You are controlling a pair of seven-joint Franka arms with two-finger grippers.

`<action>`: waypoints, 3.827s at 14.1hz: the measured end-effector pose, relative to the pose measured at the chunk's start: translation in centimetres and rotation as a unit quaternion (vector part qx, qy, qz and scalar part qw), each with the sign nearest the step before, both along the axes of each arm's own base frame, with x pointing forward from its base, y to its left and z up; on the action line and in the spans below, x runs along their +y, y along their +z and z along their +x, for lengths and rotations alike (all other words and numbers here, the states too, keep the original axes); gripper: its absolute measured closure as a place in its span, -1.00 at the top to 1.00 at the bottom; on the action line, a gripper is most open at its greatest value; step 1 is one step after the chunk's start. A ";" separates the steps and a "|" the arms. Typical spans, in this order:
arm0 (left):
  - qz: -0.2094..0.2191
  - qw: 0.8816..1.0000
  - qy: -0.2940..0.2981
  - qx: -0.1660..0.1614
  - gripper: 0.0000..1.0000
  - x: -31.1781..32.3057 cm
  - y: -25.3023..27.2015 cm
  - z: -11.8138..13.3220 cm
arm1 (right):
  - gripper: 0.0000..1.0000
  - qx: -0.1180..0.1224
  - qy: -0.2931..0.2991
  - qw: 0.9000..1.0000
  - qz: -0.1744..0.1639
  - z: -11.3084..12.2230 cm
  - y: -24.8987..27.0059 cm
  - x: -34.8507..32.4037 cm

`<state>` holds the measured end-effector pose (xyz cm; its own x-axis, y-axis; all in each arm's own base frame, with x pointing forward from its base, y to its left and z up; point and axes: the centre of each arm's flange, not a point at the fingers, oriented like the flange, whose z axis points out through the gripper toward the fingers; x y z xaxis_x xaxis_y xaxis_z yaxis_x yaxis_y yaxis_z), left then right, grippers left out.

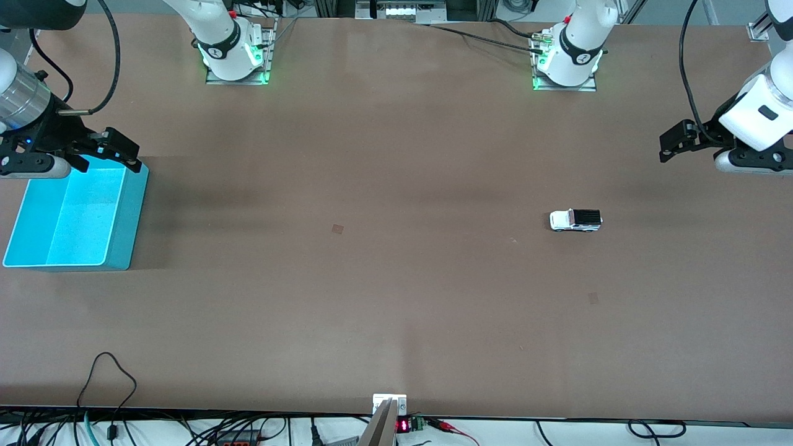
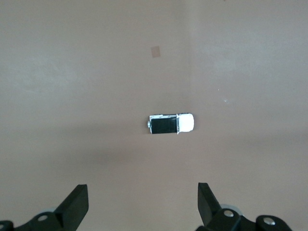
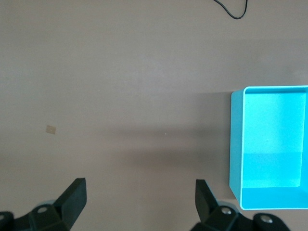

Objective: Wind and store white jeep toy

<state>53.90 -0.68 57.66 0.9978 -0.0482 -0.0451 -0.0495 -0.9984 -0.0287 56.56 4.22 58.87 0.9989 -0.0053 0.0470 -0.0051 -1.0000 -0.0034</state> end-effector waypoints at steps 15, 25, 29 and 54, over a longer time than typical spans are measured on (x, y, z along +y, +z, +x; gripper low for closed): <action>-0.030 0.964 -0.245 0.101 1.00 -1.8 -5.8 0.0 | 1.00 0.000 0.000 1.000 0.000 0.0 0.0 0.0; -0.022 0.879 -0.476 0.010 1.00 -1.7 -23.1 -1.5 | 1.00 0.000 0.000 1.000 0.000 0.0 0.0 0.0; -0.022 0.833 -0.553 0.001 1.00 -1.7 -29.4 -1.6 | 1.00 0.000 0.000 1.000 0.000 0.0 0.0 0.0; -0.025 0.742 -0.670 -0.006 0.02 -2.0 -38.6 -1.5 | 1.00 0.000 0.000 1.000 0.000 0.0 0.0 0.0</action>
<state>52.37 -2.67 19.01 0.0539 -0.9985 -0.0013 -0.9985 -0.0539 -0.0023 56.57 4.26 58.87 0.9989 -0.0045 0.0468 -0.0044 -1.0000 -0.0036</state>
